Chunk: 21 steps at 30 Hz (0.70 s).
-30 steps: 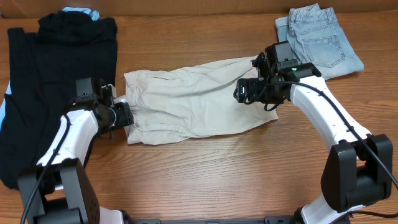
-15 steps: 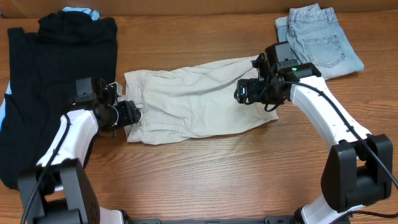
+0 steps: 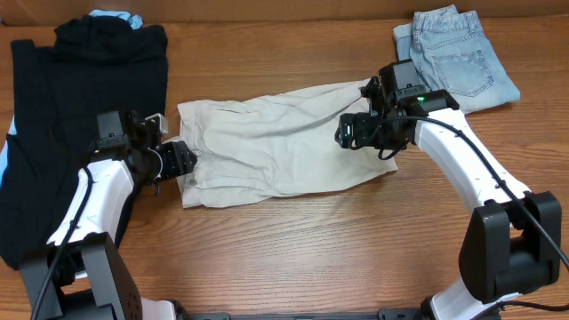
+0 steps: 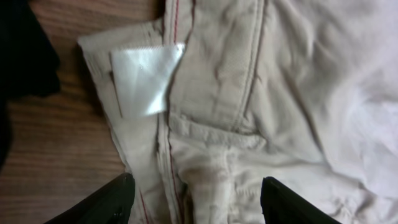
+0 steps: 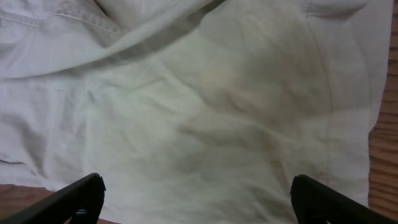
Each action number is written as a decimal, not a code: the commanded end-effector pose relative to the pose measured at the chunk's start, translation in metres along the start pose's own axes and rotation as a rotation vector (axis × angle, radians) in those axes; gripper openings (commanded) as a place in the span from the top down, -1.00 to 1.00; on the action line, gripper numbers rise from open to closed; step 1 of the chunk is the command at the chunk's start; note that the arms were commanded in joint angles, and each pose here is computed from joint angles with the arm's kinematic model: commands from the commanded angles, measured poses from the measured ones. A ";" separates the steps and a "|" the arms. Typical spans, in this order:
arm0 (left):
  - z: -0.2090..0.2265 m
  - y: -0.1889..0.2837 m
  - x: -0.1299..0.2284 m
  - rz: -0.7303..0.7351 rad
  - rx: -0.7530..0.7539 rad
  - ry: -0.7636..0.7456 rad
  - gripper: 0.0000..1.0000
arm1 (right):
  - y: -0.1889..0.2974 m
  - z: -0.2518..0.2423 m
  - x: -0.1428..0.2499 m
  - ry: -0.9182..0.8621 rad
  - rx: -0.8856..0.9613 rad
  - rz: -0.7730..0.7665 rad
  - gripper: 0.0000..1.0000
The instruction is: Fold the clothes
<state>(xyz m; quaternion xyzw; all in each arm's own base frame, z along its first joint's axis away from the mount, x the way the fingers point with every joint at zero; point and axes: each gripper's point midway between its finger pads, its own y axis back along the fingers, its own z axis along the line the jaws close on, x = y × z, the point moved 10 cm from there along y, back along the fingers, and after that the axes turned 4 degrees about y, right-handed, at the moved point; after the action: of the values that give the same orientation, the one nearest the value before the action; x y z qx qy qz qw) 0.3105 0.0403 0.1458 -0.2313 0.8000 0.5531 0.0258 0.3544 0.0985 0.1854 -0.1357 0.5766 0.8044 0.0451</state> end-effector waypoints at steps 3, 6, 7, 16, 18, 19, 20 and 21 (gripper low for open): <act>0.012 -0.021 -0.005 0.019 -0.035 -0.015 -0.33 | 0.000 0.002 0.000 0.010 0.003 -0.003 -0.99; 0.018 -0.034 -0.003 0.055 -0.041 0.001 -0.30 | 0.000 0.002 0.000 0.010 0.003 -0.001 -0.99; 0.020 -0.039 -0.002 0.068 -0.043 0.007 -0.29 | 0.000 0.002 0.000 0.010 0.003 -0.002 -0.99; 0.029 -0.053 0.001 0.098 -0.074 0.036 -0.26 | 0.000 0.002 0.000 0.011 0.003 -0.004 -0.99; 0.032 -0.056 0.002 0.103 -0.100 0.038 -0.26 | 0.000 0.002 -0.001 0.011 0.003 -0.005 -0.99; 0.033 -0.058 0.003 0.109 -0.108 0.039 -0.25 | 0.000 0.002 -0.001 0.011 0.002 -0.006 -0.99; 0.034 -0.060 0.004 0.114 -0.111 0.041 -0.23 | 0.000 0.002 -0.001 0.011 0.002 -0.006 -0.99; 0.035 -0.063 0.005 0.123 -0.111 0.044 -0.15 | 0.000 0.002 -0.001 0.012 0.002 -0.006 -0.99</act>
<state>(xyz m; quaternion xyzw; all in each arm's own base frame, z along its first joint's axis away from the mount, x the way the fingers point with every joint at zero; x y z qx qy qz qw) 0.3248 0.0475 0.0981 -0.2083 0.7961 0.5681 -0.0096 0.3545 0.0985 0.1854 -0.1360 0.5766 0.8044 0.0451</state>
